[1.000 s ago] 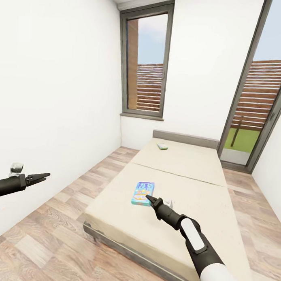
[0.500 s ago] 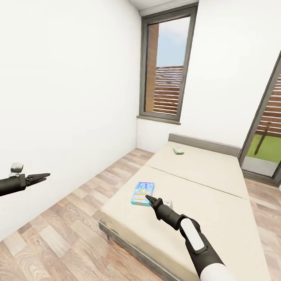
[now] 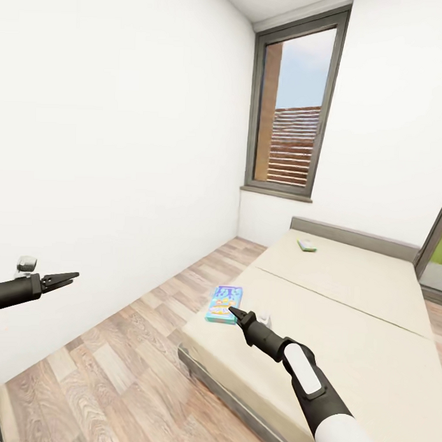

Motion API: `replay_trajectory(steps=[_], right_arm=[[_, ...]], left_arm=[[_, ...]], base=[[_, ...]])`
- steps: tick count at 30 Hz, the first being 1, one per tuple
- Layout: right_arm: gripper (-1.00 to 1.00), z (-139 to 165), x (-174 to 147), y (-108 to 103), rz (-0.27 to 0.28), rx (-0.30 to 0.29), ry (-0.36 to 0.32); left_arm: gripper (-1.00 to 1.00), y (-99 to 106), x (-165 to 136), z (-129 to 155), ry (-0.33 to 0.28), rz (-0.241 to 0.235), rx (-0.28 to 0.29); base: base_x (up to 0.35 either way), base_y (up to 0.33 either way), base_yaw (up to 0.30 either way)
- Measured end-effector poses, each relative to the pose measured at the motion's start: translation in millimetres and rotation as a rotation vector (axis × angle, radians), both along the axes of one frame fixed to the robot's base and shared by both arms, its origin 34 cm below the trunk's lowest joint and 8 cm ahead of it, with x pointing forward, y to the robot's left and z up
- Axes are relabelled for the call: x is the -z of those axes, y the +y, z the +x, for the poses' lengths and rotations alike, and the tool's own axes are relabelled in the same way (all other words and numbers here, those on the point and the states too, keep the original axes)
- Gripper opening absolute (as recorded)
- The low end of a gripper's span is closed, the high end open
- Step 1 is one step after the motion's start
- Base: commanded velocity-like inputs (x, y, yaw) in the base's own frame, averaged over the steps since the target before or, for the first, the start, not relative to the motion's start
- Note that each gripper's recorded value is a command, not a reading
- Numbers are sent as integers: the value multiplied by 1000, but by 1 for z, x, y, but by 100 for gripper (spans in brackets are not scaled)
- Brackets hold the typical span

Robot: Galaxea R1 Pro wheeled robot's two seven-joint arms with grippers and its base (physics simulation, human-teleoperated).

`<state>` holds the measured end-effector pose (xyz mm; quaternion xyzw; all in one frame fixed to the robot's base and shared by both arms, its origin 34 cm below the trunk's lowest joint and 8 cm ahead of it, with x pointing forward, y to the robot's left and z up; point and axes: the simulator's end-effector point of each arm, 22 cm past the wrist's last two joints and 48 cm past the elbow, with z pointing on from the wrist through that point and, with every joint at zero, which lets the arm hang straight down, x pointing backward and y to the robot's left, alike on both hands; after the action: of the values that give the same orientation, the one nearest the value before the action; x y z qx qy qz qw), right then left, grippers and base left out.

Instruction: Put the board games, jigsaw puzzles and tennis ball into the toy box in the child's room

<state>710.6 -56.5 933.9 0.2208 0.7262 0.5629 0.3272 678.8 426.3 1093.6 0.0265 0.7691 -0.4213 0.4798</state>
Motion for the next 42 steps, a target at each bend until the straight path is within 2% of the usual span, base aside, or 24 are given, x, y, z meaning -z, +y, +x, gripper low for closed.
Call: replay_trajectory(steps=[9, 23, 29, 42], right_arm=[[-100, -1, -15, 0, 0, 0, -5], [-100, -2, -36, -2, 3, 13, -15], [-100, 3, -48, -8, -7, 52, -44], [-100, -2, -67, -4, -18, 46, -56]], left_arm=[[100, 0, -15, -2, -5, 0, 1], [100, -1, -33, -5, -6, 0, 1], [100, 0, -42, -7, -10, -1, 1], [100, -1, -62, -12, -21, 0, 2]], base=[[0, 0, 246], [0, 0, 49], [0, 0, 221], [0, 0, 242]])
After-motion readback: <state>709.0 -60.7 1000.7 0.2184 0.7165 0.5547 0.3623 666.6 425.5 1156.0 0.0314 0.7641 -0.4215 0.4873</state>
